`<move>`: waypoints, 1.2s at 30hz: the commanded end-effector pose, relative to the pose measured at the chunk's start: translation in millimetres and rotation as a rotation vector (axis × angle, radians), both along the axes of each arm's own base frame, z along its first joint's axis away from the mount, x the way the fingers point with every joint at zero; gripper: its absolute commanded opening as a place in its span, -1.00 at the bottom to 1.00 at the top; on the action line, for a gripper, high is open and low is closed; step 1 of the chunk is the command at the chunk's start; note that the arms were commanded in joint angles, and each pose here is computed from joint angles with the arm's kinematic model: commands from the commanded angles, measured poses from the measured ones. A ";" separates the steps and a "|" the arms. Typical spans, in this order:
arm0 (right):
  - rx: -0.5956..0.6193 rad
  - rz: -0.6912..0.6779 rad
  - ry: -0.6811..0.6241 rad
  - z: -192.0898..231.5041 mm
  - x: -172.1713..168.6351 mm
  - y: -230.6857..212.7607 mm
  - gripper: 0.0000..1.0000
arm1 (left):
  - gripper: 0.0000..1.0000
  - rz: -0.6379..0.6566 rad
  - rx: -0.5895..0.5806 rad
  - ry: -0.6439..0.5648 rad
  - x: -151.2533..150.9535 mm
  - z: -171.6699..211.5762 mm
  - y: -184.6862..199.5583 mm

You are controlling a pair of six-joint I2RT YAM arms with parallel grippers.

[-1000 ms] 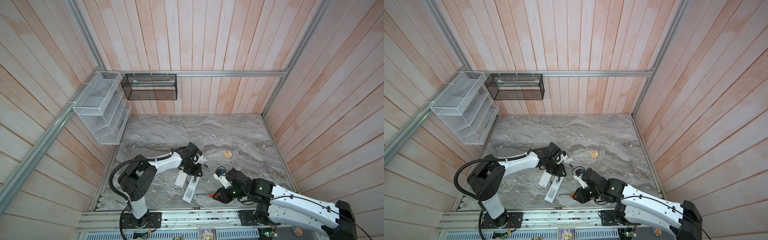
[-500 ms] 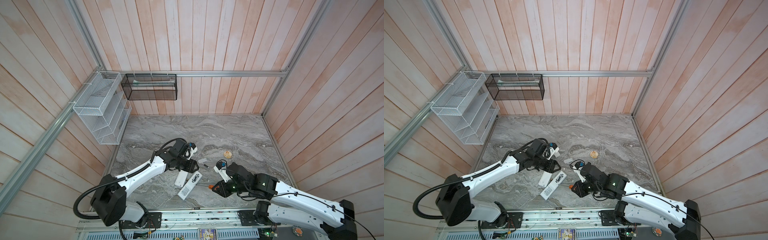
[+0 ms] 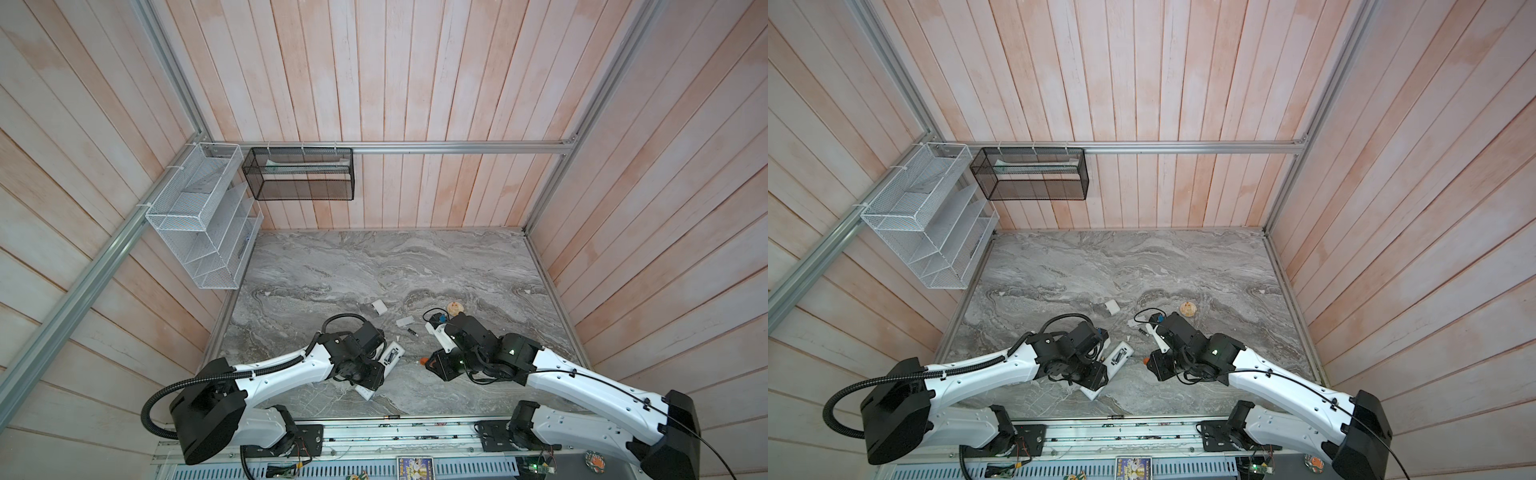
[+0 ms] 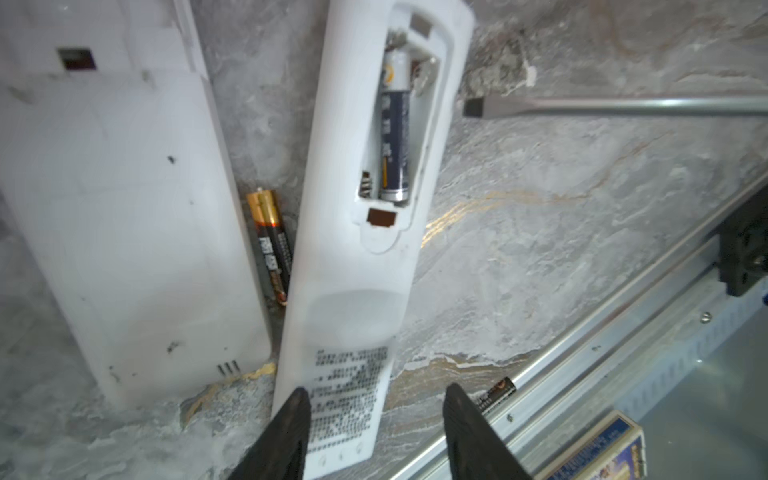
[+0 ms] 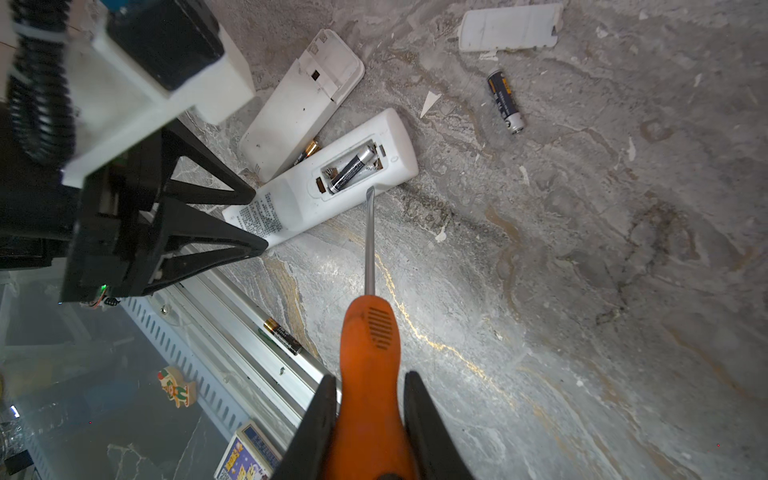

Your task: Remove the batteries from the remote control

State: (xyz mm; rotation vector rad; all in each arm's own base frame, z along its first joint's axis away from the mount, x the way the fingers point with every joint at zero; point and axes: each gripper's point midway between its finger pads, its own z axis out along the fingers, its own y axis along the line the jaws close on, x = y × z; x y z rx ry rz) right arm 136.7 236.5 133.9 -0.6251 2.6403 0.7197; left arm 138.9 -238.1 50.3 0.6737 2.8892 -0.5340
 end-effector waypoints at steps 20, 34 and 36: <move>0.080 0.023 -0.034 27.6 5.6 14.4 -1.00 | 0.96 -0.014 0.157 -0.085 -0.8 -34.2 10.4; 0.023 0.016 0.025 5.7 1.8 10.8 -1.00 | 0.10 -0.068 0.170 -0.063 -7.1 -43.1 9.7; 0.021 0.012 0.020 6.4 2.9 10.0 -1.00 | -0.07 -0.077 0.172 -0.058 -7.7 -44.2 8.9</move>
